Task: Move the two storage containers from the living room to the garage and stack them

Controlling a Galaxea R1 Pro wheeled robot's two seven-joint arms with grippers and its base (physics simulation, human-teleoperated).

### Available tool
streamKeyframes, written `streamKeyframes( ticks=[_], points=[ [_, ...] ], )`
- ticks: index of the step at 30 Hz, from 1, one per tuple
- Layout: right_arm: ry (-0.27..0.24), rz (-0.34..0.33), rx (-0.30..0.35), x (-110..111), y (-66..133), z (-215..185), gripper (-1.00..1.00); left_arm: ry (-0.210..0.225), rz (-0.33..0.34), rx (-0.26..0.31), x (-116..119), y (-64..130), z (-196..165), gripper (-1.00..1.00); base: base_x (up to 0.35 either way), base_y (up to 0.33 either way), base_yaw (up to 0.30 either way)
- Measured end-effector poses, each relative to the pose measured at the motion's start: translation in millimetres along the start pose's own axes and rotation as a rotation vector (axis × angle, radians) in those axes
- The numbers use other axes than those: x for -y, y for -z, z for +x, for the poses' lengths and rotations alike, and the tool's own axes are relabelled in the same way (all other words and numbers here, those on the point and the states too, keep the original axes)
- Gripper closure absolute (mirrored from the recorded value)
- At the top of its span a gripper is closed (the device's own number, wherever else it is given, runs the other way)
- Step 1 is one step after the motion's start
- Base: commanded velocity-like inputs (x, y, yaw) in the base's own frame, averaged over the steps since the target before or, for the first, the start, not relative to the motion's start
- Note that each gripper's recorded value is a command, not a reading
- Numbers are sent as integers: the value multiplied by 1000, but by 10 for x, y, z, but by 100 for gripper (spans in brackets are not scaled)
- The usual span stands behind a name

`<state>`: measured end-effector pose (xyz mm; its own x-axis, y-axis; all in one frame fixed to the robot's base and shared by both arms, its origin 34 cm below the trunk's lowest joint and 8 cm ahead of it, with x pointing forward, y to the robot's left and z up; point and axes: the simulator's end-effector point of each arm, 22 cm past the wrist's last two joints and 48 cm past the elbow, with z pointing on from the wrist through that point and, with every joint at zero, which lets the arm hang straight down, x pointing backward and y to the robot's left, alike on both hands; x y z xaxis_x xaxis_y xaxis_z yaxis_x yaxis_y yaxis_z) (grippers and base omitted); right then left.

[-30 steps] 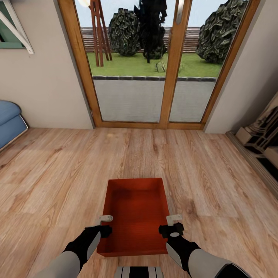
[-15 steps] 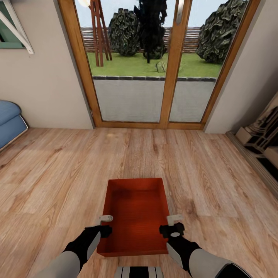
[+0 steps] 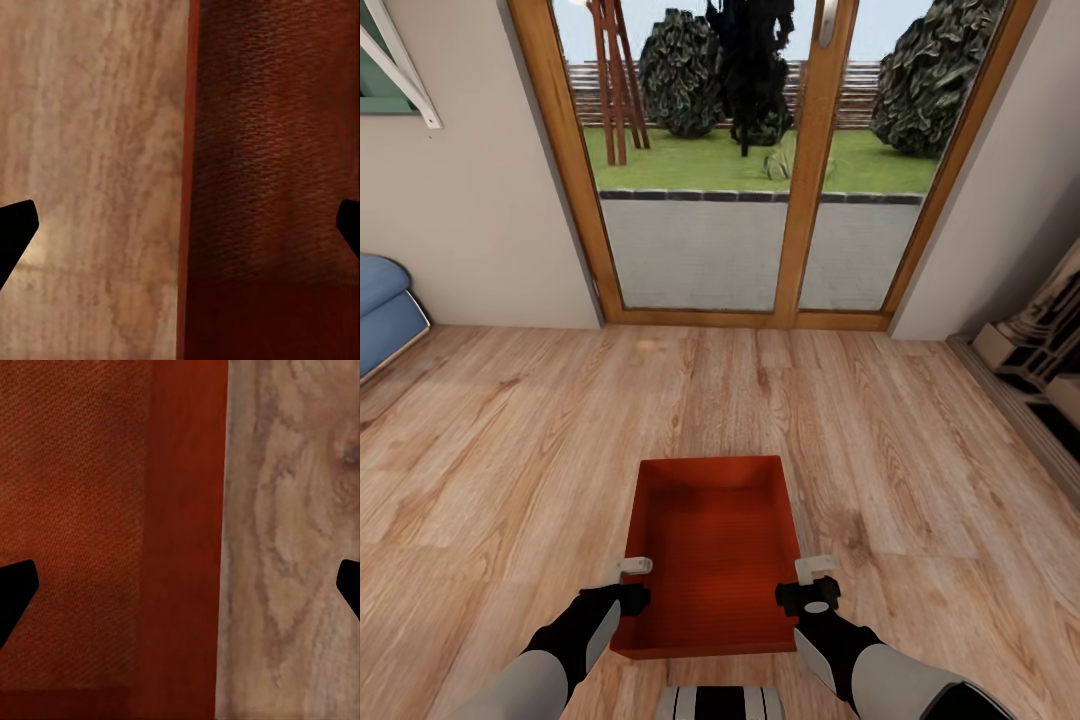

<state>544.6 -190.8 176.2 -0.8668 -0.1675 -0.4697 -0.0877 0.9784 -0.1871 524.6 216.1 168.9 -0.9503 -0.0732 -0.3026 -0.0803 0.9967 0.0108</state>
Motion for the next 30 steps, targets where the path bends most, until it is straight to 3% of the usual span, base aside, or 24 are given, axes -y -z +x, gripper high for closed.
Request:
streamKeyframes(
  ticks=[18, 19, 20, 30],
  points=[
    [-3, -1, 0, -7, 1, -2, -100, -6, -2, -5, 1, 0, 14, -100, 0, 0, 0],
    [-2, 0, -1, -4, 1, 0, 100, -7, -2, -5, 1, -1, 16, -100, 0, 0, 0],
    [-2, -1, 0, -7, 1, -2, 100, -6, -2, -6, 1, -1, 18, 100, 0, 0, 0],
    [6, -3, 2, -13, 2, -11, 100, 7, 7, -7, 26, -2, 29, 100, 0, 0, 0]
  ],
)
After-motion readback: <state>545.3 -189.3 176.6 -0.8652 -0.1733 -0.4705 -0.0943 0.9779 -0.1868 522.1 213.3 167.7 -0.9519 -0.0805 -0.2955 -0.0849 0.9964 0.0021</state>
